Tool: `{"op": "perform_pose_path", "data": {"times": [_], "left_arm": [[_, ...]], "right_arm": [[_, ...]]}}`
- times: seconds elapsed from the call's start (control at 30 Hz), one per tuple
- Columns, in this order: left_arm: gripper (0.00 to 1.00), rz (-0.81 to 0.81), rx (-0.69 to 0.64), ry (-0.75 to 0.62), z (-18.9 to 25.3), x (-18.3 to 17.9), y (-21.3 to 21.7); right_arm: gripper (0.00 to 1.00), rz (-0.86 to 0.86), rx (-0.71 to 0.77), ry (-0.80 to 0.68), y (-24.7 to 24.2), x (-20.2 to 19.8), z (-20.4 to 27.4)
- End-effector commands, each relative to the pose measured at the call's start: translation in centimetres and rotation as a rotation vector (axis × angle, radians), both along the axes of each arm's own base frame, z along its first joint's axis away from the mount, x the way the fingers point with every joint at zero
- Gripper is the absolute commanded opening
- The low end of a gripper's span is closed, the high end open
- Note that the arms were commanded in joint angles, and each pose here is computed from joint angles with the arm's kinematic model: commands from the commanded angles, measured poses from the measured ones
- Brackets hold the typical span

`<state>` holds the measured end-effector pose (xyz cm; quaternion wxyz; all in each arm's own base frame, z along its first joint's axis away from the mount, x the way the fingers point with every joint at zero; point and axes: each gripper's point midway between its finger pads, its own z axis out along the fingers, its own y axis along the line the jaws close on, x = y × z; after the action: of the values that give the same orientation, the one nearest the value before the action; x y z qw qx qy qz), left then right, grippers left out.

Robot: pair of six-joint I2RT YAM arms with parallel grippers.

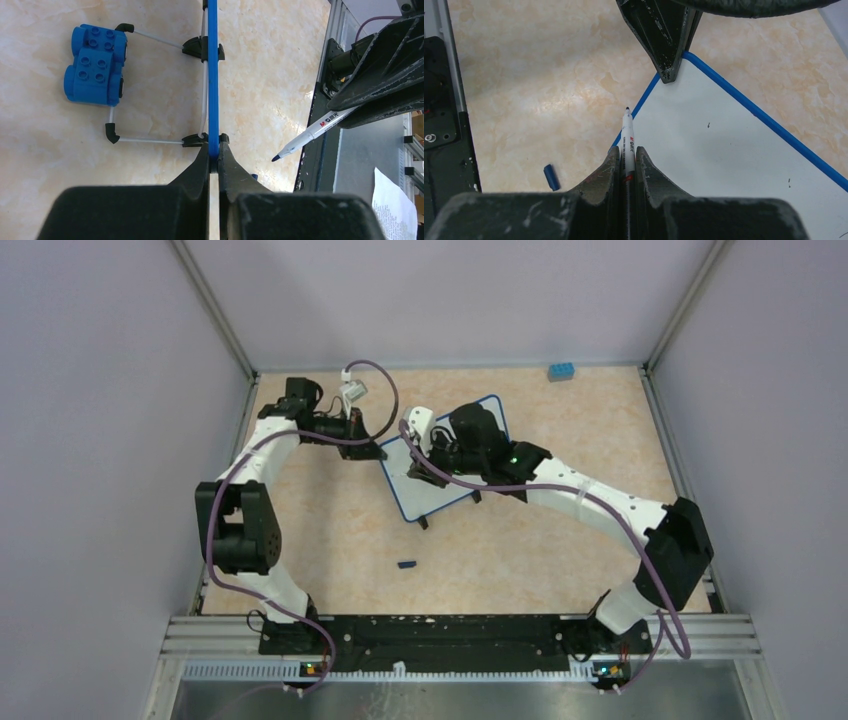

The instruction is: Write a sentence on the whiteboard

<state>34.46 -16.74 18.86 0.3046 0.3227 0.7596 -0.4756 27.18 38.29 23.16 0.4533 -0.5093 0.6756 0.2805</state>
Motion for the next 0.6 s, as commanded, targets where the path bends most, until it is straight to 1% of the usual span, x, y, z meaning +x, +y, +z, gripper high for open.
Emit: {"op": "perform_pose_path", "data": {"times": [0.0, 0.13, 0.3, 0.4, 0.43, 0.47, 0.5, 0.53, 0.57], "left_arm": [[0.0, -0.026, 0.036, 0.043, -0.3, -1.7, 0.4], [0.0, -0.028, 0.068, 0.042, -0.2, -2.7, 1.3], [0.0, -0.027, 0.052, 0.052, 0.1, -2.8, 2.2], [0.0, -0.023, 0.054, 0.099, -0.5, -2.7, 3.0], [0.02, -0.019, 0.054, 0.117, -0.7, -2.6, 3.1], [0.09, -0.011, 0.039, 0.129, -0.7, -2.4, 3.3], [0.21, -0.005, 0.024, 0.129, -0.5, -2.3, 3.3], [0.31, 0.011, 0.0, 0.124, -0.2, -2.0, 3.6], [0.37, 0.027, -0.013, 0.118, 0.2, -1.7, 3.7]], "right_arm": [[0.0, 0.021, 0.079, -0.024, 0.1, -0.8, 3.5], [0.0, 0.02, 0.084, -0.026, 0.3, -0.7, 3.7], [0.0, 0.02, 0.085, -0.022, 0.4, -0.6, 3.7], [0.0, 0.022, 0.087, -0.018, 0.5, -0.7, 3.7], [0.0, 0.024, 0.086, -0.015, 0.5, -0.7, 3.6], [0.0, 0.025, 0.087, -0.013, 0.6, -0.7, 3.6], [0.0, 0.025, 0.088, -0.012, 0.6, -0.7, 3.6], [0.0, 0.025, 0.087, -0.007, 0.7, -0.7, 3.5], [0.0, 0.027, 0.087, -0.002, 0.7, -0.7, 3.5]]}}
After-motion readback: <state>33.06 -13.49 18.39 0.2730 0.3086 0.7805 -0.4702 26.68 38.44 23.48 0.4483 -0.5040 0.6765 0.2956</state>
